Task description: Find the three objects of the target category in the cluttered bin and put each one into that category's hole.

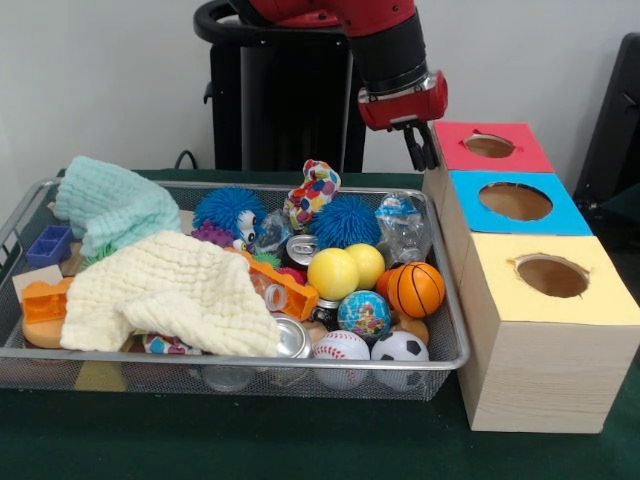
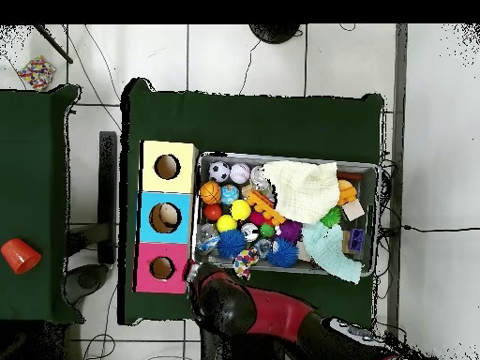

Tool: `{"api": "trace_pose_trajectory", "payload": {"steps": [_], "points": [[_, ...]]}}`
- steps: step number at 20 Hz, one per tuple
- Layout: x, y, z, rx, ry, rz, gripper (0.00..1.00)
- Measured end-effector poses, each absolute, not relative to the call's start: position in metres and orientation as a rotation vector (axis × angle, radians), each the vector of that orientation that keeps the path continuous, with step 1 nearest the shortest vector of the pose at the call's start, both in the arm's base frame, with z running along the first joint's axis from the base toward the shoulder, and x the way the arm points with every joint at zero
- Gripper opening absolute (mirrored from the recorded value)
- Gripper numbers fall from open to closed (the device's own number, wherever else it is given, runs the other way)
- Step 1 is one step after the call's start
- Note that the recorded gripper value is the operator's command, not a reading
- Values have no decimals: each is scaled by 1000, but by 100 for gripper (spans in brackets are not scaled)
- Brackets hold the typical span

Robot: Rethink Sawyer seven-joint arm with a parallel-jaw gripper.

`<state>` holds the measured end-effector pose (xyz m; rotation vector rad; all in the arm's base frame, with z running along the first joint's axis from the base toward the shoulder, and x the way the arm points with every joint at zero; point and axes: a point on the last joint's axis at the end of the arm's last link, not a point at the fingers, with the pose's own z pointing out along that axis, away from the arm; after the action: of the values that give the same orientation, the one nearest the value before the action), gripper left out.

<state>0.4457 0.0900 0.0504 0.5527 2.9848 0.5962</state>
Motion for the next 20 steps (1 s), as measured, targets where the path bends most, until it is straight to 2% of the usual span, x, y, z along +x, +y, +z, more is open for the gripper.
{"api": "trace_pose_trajectory", "payload": {"steps": [20], "points": [[455,71,51,563,2846,524,0]]}}
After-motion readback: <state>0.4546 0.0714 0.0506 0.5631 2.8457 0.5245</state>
